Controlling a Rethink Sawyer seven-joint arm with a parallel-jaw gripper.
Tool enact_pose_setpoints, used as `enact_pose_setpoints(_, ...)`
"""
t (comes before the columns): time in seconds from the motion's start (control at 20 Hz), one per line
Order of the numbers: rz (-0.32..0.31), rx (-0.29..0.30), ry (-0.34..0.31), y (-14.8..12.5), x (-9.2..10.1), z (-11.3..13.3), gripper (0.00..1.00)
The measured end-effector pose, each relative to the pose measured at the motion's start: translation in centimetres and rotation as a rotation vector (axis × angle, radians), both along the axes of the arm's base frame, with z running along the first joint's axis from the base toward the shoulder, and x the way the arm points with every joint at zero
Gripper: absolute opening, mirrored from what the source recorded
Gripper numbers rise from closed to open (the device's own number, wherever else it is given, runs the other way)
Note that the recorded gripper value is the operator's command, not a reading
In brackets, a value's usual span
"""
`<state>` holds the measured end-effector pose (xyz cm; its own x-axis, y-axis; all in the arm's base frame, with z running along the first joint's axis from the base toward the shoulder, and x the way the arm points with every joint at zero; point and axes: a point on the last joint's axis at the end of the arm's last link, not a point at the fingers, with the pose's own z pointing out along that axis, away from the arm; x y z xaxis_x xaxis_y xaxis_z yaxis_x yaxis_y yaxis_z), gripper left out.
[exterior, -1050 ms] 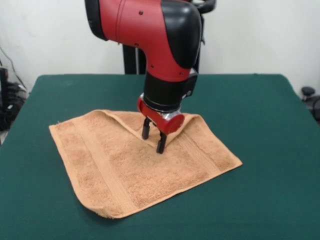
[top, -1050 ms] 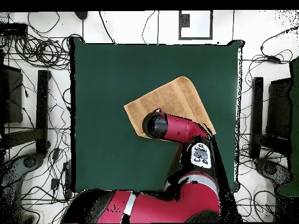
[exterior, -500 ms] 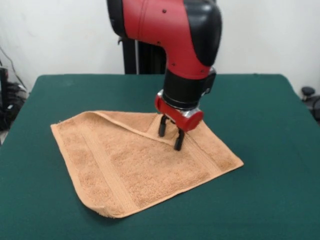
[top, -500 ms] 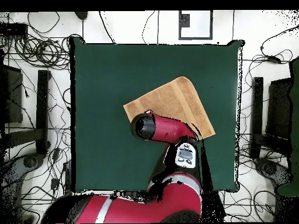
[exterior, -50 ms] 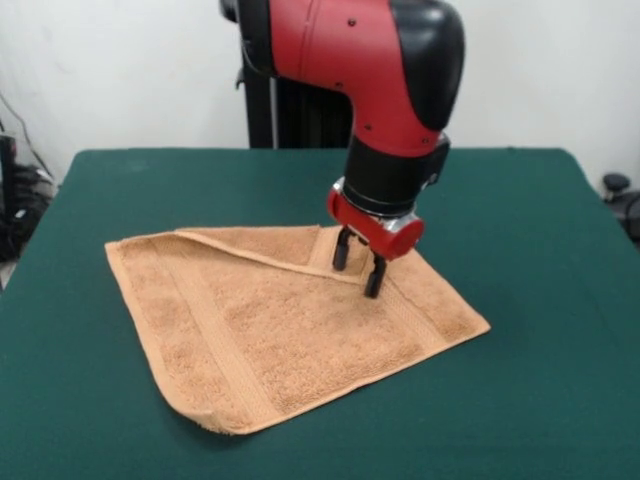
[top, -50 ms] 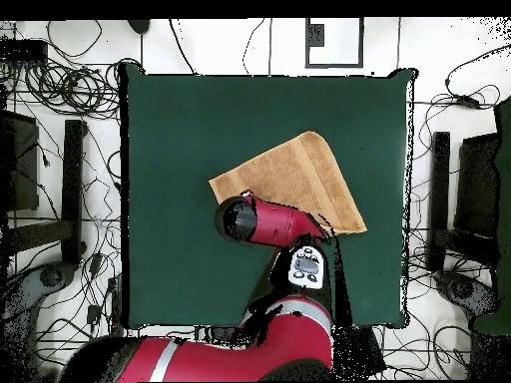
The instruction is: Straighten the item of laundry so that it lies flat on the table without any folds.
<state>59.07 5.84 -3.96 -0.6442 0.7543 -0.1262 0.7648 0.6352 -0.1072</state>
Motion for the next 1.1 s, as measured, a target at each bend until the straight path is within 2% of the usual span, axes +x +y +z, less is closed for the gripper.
enact_pose_setpoints(0.25, -0.02, 0.013, 0.0, -0.8, 0.2, -0.1, 1.0)
enact_pose_setpoints(0.65, -0.099, 0.091, 0.025, -2.8, 1.1, -0.1, 1.0)
enact_pose_setpoints(1.1, -0.099, 0.096, 0.052, -2.9, 1.0, 0.1, 1.0)
